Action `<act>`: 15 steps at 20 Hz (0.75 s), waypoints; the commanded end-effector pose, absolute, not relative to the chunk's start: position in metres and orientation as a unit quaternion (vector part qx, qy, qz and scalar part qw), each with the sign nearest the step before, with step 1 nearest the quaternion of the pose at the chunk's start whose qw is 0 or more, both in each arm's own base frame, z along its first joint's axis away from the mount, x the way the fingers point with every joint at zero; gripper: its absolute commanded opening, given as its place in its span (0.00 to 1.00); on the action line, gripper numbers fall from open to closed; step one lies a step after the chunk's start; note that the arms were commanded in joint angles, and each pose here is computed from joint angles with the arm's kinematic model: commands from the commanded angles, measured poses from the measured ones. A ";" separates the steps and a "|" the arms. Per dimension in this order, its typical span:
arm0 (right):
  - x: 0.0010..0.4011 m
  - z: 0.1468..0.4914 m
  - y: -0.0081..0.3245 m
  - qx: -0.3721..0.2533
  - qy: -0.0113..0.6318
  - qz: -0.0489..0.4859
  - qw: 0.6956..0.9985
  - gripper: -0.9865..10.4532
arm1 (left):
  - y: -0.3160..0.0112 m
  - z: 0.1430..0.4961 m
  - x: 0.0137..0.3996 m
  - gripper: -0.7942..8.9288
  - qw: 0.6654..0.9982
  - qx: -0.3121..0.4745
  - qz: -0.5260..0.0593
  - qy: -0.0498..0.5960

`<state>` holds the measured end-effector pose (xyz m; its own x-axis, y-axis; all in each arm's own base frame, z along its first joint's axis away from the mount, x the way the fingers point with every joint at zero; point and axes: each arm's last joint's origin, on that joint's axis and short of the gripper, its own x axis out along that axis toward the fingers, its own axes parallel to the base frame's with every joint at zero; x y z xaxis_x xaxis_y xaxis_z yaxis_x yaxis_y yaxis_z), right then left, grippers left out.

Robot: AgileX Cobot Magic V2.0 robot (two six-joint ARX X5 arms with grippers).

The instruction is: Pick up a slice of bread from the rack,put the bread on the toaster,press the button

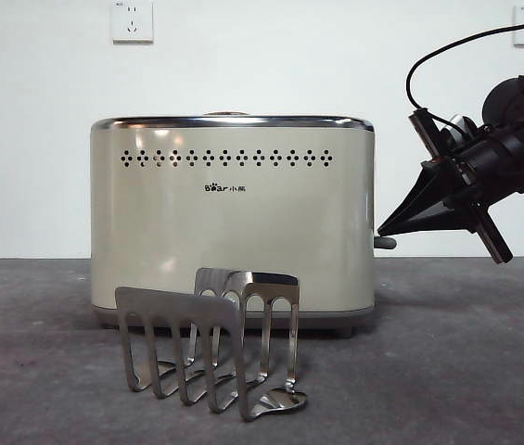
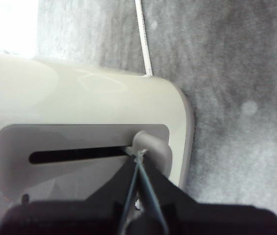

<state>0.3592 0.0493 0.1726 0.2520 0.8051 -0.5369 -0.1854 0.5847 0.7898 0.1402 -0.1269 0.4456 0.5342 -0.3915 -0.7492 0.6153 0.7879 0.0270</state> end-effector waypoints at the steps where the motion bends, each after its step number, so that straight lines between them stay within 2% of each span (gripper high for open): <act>1: 0.355 0.152 0.049 0.293 0.546 0.298 0.726 0.08 | -0.126 0.447 0.139 0.07 0.865 0.147 -0.293 0.380; 15: 0.336 0.232 0.048 0.261 0.452 0.335 0.785 0.08 | -0.126 0.447 0.139 0.07 0.865 0.147 -0.293 0.380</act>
<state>0.3373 0.0477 0.2353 0.3727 0.7611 -0.5309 -0.2852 0.6384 0.7149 0.1402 -0.1270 0.4456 0.5340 -0.3918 -0.7492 0.6155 0.7877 0.0267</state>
